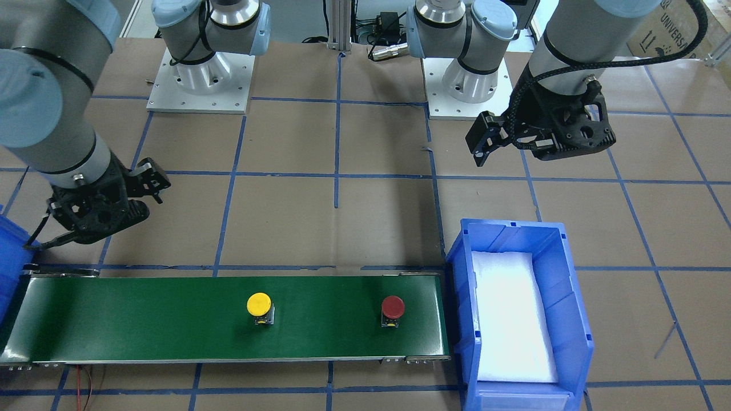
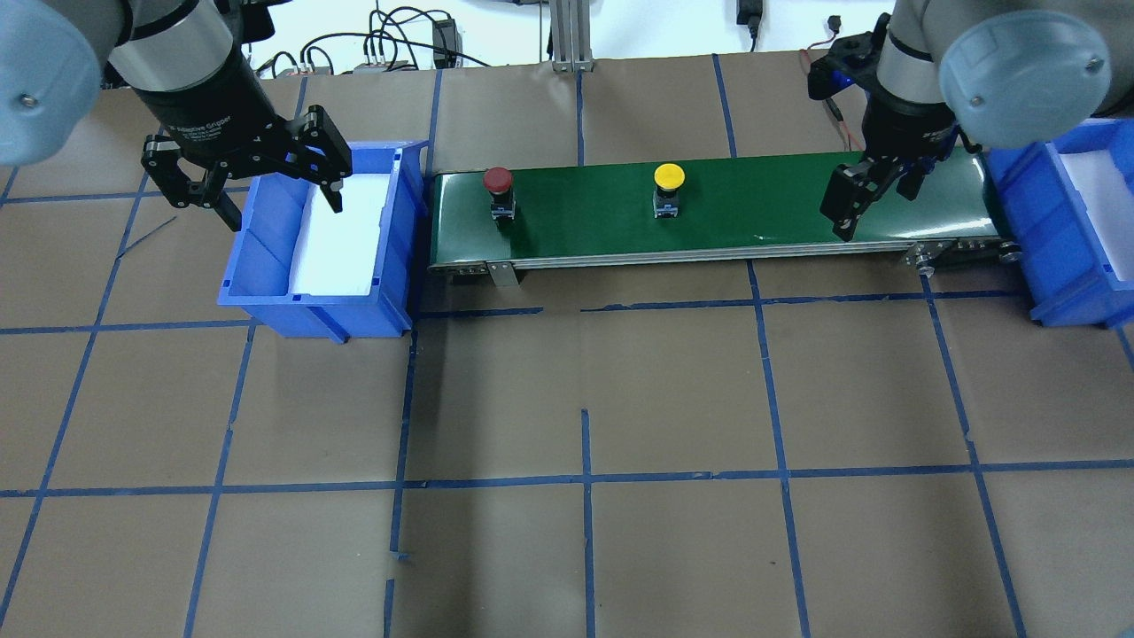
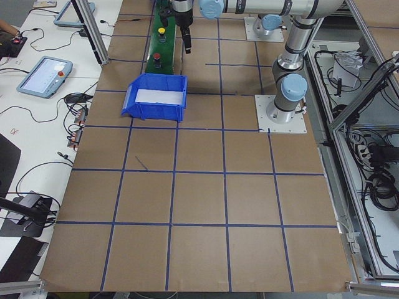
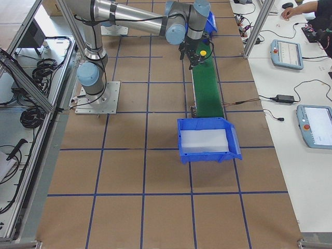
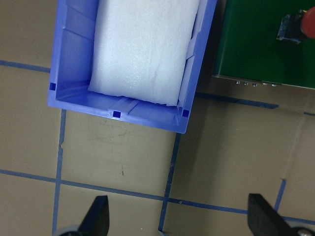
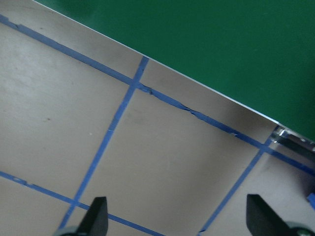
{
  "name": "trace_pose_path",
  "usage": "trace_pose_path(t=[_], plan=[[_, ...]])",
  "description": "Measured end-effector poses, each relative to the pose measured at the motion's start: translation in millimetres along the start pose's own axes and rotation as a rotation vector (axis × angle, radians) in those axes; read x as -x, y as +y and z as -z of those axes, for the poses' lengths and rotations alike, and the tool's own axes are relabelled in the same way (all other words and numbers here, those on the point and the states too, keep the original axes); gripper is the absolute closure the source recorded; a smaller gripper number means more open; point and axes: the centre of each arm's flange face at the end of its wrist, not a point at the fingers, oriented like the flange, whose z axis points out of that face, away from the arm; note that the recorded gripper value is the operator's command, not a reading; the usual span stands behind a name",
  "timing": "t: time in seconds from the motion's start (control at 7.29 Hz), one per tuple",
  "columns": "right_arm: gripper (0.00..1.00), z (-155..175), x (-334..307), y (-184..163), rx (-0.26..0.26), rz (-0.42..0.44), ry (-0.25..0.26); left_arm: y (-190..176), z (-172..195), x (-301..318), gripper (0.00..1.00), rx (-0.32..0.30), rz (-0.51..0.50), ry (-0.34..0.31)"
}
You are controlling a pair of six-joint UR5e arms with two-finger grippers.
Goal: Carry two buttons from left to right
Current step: 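Release the red button with the left gripper while the right gripper moves to belt end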
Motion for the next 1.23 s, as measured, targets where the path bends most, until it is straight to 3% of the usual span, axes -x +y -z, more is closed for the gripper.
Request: trace_pose_path(t=[0.41, 0.69, 0.96, 1.23], plan=[[0.02, -11, -99, -4, -0.022, 0.335, 0.017, -5, -3, -1, 0.0, -0.015, -0.001, 0.017], [0.02, -30, -163, 6, -0.077, 0.581, 0.015, -7, -3, -1, 0.0, -0.025, -0.001, 0.024], [0.03, -56, -179, 7, -0.139, 0.844, 0.02, -9, -1, 0, 0.0, -0.04, 0.002, 0.026], [0.03, -80, -178, 8, -0.162, 0.921, 0.063, -9, 0, 1, 0.0, -0.043, 0.003, 0.027]])
